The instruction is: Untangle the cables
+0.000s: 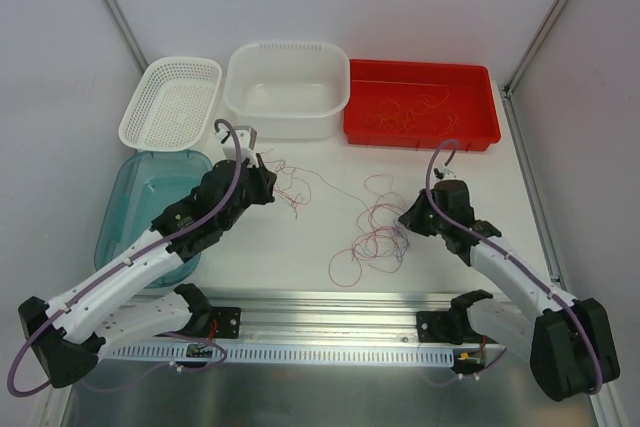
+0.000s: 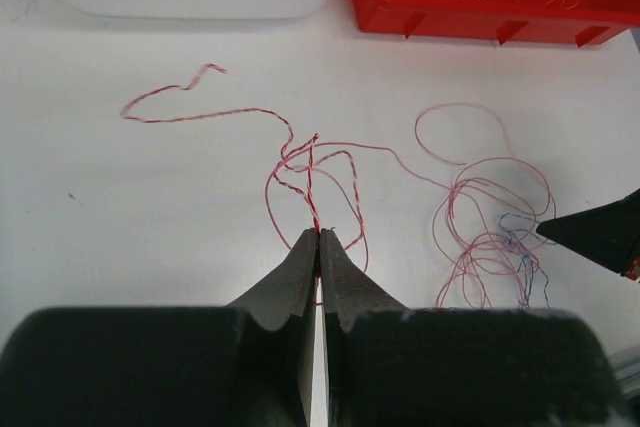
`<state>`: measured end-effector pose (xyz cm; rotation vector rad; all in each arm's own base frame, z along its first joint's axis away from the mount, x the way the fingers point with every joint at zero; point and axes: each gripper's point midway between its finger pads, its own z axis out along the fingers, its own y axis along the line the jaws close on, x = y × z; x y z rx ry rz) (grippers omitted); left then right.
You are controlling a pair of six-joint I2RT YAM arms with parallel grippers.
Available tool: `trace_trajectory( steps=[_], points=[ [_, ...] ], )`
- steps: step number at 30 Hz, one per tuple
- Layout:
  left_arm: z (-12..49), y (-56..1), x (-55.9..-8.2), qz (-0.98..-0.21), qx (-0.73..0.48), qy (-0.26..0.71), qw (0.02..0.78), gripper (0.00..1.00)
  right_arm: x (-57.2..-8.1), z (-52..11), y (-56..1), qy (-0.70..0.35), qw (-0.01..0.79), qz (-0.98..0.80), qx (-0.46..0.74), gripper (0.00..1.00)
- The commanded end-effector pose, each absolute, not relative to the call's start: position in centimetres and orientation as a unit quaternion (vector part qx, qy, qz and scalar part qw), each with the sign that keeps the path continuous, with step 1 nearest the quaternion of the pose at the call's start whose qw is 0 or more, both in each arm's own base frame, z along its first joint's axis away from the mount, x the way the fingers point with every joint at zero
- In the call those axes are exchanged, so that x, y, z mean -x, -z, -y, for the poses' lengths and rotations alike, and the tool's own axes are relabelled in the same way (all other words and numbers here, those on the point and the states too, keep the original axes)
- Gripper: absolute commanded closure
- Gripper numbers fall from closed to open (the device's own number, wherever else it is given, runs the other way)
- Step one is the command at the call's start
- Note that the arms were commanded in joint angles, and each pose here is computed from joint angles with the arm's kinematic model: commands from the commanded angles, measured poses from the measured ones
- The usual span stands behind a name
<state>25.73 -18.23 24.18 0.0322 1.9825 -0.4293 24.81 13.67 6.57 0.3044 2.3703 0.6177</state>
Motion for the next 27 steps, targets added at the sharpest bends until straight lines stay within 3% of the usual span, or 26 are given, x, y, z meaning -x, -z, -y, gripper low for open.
trace_trajectory(
  steps=[1,12,27],
  points=[
    [18.6,-25.6,-26.2,-0.808,0.003,0.208,0.551,1.00,-25.4,-12.1,-9.6,-0.206,0.368,-0.901,-0.102,0.99],
    [10.3,-20.2,-27.6,-0.838,0.100,0.070,0.531,1.00,-23.4,-4.3,-21.1,-0.138,0.468,-0.863,-0.131,0.99],
    [9.0,-12.5,-29.5,-0.899,0.099,-0.020,0.425,1.00,-19.7,-4.2,-42.8,-0.166,0.630,-0.755,-0.075,0.99]
  ],
)
